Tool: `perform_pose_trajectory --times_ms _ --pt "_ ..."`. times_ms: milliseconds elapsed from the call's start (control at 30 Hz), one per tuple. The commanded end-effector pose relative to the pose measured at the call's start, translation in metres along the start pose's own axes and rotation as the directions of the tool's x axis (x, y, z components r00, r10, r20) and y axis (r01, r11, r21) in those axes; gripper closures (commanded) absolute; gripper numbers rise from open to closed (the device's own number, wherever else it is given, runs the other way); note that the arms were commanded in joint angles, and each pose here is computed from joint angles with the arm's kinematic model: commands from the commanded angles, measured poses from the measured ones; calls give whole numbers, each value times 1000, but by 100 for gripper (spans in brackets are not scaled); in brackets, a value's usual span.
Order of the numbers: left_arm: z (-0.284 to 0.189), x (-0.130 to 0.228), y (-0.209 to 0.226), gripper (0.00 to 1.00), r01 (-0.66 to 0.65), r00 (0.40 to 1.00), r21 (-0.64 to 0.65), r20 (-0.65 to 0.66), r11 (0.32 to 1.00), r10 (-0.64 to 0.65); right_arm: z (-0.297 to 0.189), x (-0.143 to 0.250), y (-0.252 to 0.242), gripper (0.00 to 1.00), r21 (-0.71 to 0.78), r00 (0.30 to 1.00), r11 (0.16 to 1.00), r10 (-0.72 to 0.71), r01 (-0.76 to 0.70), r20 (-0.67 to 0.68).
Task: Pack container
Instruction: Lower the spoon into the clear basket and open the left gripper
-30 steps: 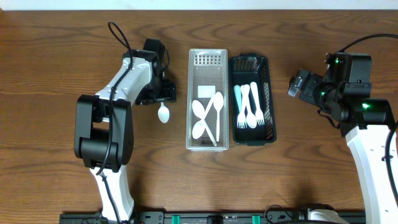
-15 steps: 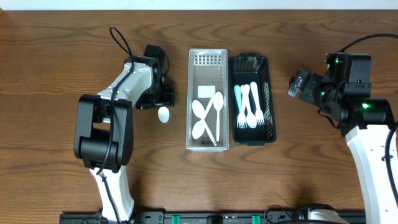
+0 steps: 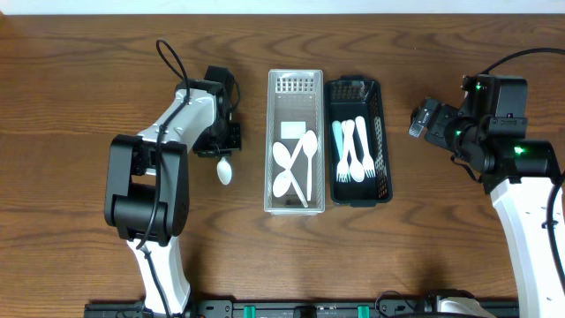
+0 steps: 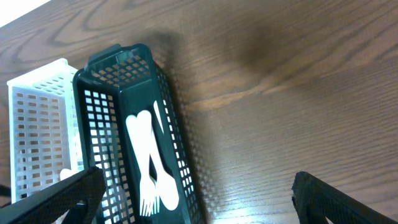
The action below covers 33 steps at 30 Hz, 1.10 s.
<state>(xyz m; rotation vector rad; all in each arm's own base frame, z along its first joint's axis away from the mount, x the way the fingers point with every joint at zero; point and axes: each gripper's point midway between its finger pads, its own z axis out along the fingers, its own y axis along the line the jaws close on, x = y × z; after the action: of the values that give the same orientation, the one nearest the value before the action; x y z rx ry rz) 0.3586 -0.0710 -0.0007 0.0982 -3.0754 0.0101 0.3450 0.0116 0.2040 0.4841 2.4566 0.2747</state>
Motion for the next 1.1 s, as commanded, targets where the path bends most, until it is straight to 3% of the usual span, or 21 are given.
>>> perform_pose_trajectory --times_ms 0,200,367,467,633,700,800,933,1067 --pt "-40 -7 -4 94 -19 997 9 69 1000 18 -2 -4 -1 1 3 1000 1000 -3 3 10" --pt "-135 -2 -48 94 -128 955 110 280 986 93 -2 -4 -1 1 3 1000 1000 -3 3 10" --pt "-196 27 -109 94 -320 860 154 462 935 218 -2 -4 -1 1 3 1000 1000 -3 3 10" --pt "-204 42 -143 94 -402 818 153 503 903 279 -2 -4 -1 1 3 1000 1000 -3 3 10" --pt "-166 40 -162 92 -344 848 97 460 934 264 -2 -4 -1 1 3 1000 1000 -3 3 10" --pt "-144 37 -167 85 -324 872 92 416 942 260 -2 -4 -1 1 3 1000 1000 -3 3 10" --pt "-115 34 -168 57 -314 894 69 357 947 271 -2 -4 -1 1 3 1000 1000 -3 3 10" --pt "-107 36 -167 42 -312 904 60 326 948 277 -2 -4 -1 1 3 1000 1000 -3 3 10" --pt "-138 41 -161 33 -316 895 68 353 946 273 -2 -4 -1 1 3 1000 1000 -3 3 10"
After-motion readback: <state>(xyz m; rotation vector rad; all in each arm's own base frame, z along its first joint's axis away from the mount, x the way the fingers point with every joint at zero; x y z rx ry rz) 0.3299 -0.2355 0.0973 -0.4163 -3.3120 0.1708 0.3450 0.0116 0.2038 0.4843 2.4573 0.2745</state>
